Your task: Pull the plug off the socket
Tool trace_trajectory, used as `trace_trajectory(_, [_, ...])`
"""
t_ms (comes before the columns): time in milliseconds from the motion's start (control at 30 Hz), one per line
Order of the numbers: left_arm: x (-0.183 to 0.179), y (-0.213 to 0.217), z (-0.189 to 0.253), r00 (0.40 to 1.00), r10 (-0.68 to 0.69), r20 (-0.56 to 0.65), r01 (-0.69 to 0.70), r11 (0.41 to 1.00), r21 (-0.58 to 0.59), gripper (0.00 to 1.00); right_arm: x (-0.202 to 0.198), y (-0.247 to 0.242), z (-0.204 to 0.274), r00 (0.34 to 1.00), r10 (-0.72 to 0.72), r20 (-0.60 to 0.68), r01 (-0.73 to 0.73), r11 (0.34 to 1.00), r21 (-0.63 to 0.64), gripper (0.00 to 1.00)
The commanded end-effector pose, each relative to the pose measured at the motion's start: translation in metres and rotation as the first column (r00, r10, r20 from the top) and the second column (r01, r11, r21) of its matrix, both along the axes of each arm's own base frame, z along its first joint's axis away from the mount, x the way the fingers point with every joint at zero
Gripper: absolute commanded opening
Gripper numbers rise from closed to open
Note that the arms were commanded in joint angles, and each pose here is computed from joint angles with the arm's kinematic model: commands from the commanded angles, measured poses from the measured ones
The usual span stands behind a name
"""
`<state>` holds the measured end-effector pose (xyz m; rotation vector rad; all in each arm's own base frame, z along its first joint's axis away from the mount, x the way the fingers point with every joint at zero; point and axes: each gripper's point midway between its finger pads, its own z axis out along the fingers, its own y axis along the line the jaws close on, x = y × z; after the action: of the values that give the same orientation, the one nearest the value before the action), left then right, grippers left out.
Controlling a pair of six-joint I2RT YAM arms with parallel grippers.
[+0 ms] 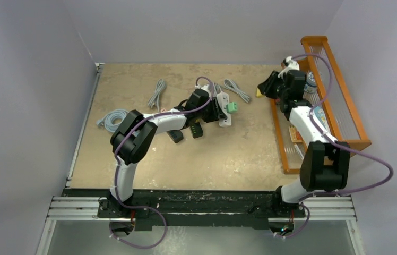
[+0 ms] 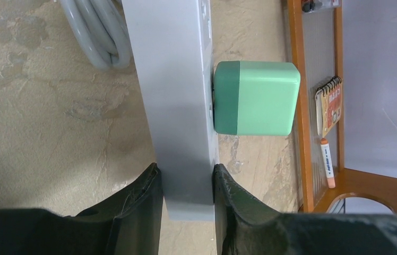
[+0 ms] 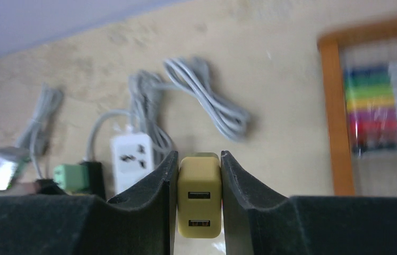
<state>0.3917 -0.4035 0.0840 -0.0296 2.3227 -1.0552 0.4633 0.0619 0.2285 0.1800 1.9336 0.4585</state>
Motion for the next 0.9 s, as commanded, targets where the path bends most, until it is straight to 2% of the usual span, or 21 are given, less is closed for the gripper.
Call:
trace_trajectory(0, [0.012, -0.008, 0.052, 0.99, -0.018, 0.137, 0.027, 0.998, -0.061, 0.0, -0.011, 0.017, -0.049, 0.989, 0.077, -0.123, -0.063, 0.992, 0.109, 0.0])
trace_trajectory(233, [0.012, -0.005, 0.054, 0.988, -0.018, 0.153, 0.026, 0.998, -0.049, 0.0, -0.018, 0.025, -0.108, 0.951, 0.141, -0.276, -0.111, 0.986, 0.121, 0.0])
trace_trajectory(433, [0.01, -0.004, 0.053, 0.988, -0.023, 0.154, 0.03, 0.998, -0.046, 0.0, -0.019, 0.018, -0.147, 0.926, 0.104, -0.364, -0.073, 0.993, 0.096, 0.02])
trace_trajectory(500, [0.01, -0.003, 0.055, 0.987, -0.024, 0.16, 0.031, 0.999, -0.04, 0.0, -0.018, 0.015, -0.154, 0.922, 0.085, -0.378, -0.058, 0.995, 0.084, 0.1])
trace_trajectory(667, [0.01, -0.002, 0.056, 0.986, -0.027, 0.167, 0.033, 0.999, -0.037, 0.0, -0.014, 0.009, -0.159, 0.918, 0.059, -0.392, -0.041, 0.998, 0.053, 0.43])
trace_trajectory(767, [0.01, -0.003, 0.056, 0.985, -0.03, 0.168, 0.037, 0.999, -0.038, 0.0, -0.009, 0.005, -0.155, 0.923, 0.038, -0.384, -0.03, 0.999, 0.027, 0.6])
trace_trajectory(867, [0.009, -0.003, 0.057, 0.985, -0.031, 0.167, 0.038, 0.998, -0.04, 0.0, 0.005, -0.004, -0.137, 0.945, -0.003, -0.326, -0.007, 1.0, -0.029, 0.66])
